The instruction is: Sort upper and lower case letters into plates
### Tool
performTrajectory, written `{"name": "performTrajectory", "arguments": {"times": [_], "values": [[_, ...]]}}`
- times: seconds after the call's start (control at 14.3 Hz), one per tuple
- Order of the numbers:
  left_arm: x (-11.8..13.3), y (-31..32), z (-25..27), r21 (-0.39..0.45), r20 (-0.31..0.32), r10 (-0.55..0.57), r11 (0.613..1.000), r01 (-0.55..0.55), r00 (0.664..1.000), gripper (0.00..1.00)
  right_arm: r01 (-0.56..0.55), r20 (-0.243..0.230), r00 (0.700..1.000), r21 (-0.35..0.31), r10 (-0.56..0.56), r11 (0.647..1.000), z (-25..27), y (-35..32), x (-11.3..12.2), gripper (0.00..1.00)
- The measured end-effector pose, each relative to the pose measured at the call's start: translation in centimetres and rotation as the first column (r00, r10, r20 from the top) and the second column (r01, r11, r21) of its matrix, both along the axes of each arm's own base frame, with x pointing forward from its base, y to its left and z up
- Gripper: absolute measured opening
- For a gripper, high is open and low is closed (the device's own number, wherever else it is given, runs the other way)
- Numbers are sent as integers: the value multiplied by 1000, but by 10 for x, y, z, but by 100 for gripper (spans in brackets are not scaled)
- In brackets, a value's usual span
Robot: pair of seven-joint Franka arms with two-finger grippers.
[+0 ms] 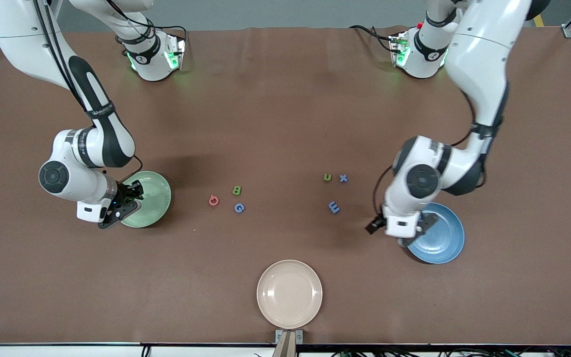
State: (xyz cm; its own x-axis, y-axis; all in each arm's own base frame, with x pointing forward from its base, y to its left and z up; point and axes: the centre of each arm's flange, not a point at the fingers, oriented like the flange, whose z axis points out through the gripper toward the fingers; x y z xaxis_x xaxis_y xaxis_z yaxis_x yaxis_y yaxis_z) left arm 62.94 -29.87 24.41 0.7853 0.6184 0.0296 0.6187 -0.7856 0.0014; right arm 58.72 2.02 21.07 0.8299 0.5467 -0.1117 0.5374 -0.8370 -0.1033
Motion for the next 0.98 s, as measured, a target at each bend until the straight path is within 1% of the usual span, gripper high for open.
{"name": "performTrajectory", "arguments": {"times": [0.14,0.35,0.42,0.56,0.63,0.7,0.77,0.84,0.91,0.98], "values": [[-20,-45,-16,2,-13,3,1000,-3,1000,100,-4,-23,1000,2,4,1000,-9,3,-8,33],[-39,-70,-47,18,-47,1,1000,0,999,97,-6,-45,999,4,7,1000,-16,6,-14,34],[-44,-78,-57,17,-51,-8,1000,9,999,92,-5,-55,998,3,6,1000,-17,6,-16,39],[-50,-88,-67,10,-47,-16,1000,17,999,73,-4,-68,998,3,5,1000,-17,6,-17,58],[-50,-89,-69,10,-48,-14,1000,14,999,73,6,-70,998,5,-6,1000,-16,8,-17,70],[-50,-88,-71,11,-48,-8,1000,8,999,68,31,-67,997,8,-30,999,-13,11,-14,78],[-49,-88,-70,9,-44,-4,1000,5,999,58,67,-62,996,8,-66,998,-8,20,-11,89],[-48,-88,-70,8,-43,-2,1000,2,999,58,113,-54,992,0,-113,994,-2,35,-7,99],[-48,-89,-69,5,-39,1,1000,0,999,53,160,-42,986,-10,-160,987,6,56,-3,100],[-47,-89,-68,3,-35,1,1000,-1,999,41,199,-28,979,-18,-200,980,13,81,0,100]]}}
